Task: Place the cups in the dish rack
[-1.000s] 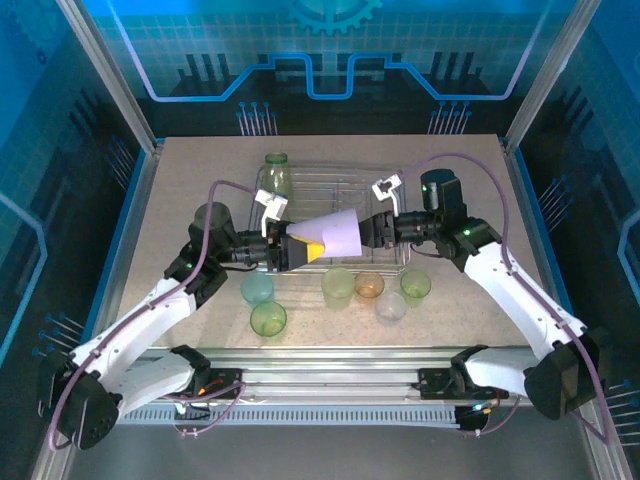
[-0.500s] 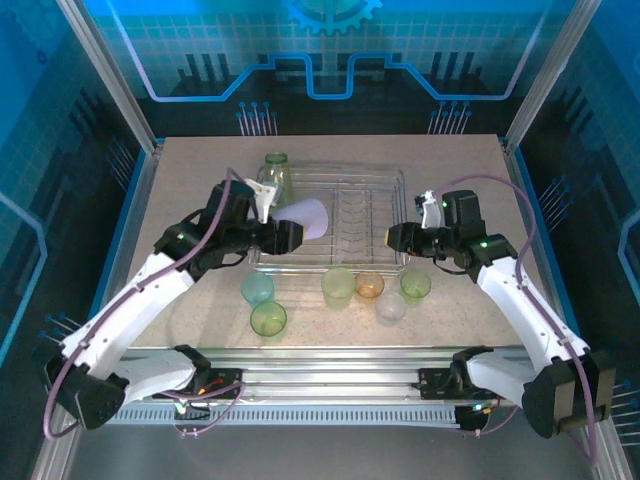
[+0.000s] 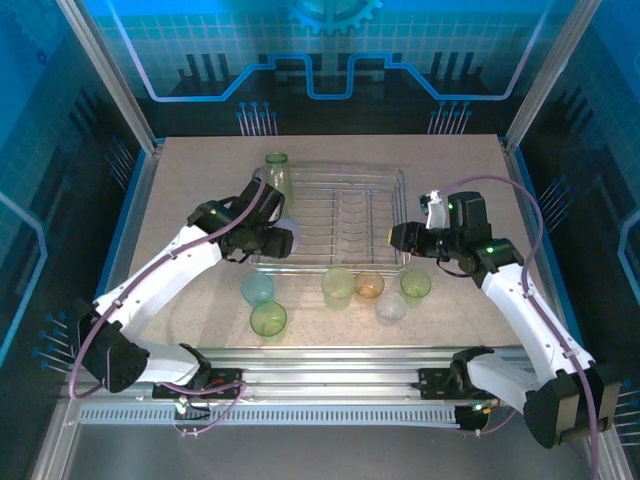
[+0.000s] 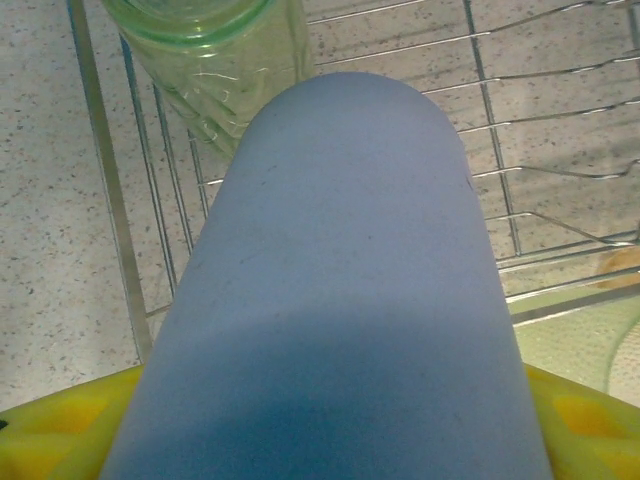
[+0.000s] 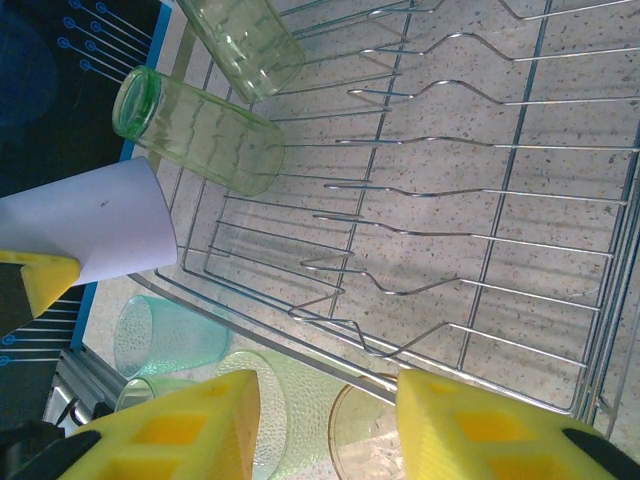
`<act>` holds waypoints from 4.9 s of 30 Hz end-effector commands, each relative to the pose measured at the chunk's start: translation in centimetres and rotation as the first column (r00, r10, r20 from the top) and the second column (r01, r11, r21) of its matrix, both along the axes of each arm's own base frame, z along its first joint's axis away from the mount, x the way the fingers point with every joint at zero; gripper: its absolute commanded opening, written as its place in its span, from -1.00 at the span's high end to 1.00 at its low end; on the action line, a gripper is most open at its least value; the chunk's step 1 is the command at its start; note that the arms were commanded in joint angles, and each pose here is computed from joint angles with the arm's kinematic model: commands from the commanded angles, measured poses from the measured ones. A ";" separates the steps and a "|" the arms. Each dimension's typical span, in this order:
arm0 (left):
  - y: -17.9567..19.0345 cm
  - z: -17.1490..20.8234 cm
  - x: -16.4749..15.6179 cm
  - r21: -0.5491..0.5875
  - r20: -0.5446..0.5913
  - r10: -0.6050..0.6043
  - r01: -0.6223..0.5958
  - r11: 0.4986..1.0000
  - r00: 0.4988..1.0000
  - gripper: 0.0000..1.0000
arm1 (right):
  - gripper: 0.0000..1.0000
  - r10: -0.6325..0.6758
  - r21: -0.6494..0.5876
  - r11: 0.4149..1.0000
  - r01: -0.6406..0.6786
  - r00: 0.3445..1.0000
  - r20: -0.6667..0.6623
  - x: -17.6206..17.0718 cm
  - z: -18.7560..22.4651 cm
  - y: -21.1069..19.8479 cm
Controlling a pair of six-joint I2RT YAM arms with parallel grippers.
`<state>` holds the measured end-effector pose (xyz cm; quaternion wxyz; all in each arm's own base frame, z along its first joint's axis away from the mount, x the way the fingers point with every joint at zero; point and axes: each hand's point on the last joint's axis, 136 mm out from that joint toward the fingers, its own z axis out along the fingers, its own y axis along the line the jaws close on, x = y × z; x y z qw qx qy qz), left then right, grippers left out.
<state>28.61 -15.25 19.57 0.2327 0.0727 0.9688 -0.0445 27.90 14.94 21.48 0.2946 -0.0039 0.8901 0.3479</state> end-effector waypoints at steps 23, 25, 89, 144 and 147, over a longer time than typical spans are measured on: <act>0.9 -8.1 2.3 0.251 -0.280 0.099 -0.027 0.968 0.955 -0.09 | 0.19 -0.043 -0.018 0.999 0.042 0.999 -0.020 0.1 -0.6 -1.5; 1.1 -8.4 2.6 0.258 -0.289 0.109 -0.033 0.966 0.951 -0.12 | 0.19 -0.043 -0.017 0.999 0.043 0.999 -0.021 0.1 -0.6 -1.5; -1.3 6.7 26.0 -0.515 0.254 0.348 -0.178 0.839 0.902 -0.60 | 0.17 -0.067 -0.104 0.993 0.060 0.995 -0.072 -1.2 -2.8 -3.1; -0.2 -1.6 24.2 -0.364 0.068 0.405 -0.355 0.861 0.912 -0.59 | 0.16 -0.082 -0.127 0.989 0.072 0.994 -0.068 -1.9 -3.0 -3.7; -0.1 -1.9 23.4 -0.372 0.053 0.415 -0.368 0.852 0.908 -0.59 | 0.16 -0.081 -0.126 0.989 0.072 0.995 -0.064 -1.8 -2.8 -3.7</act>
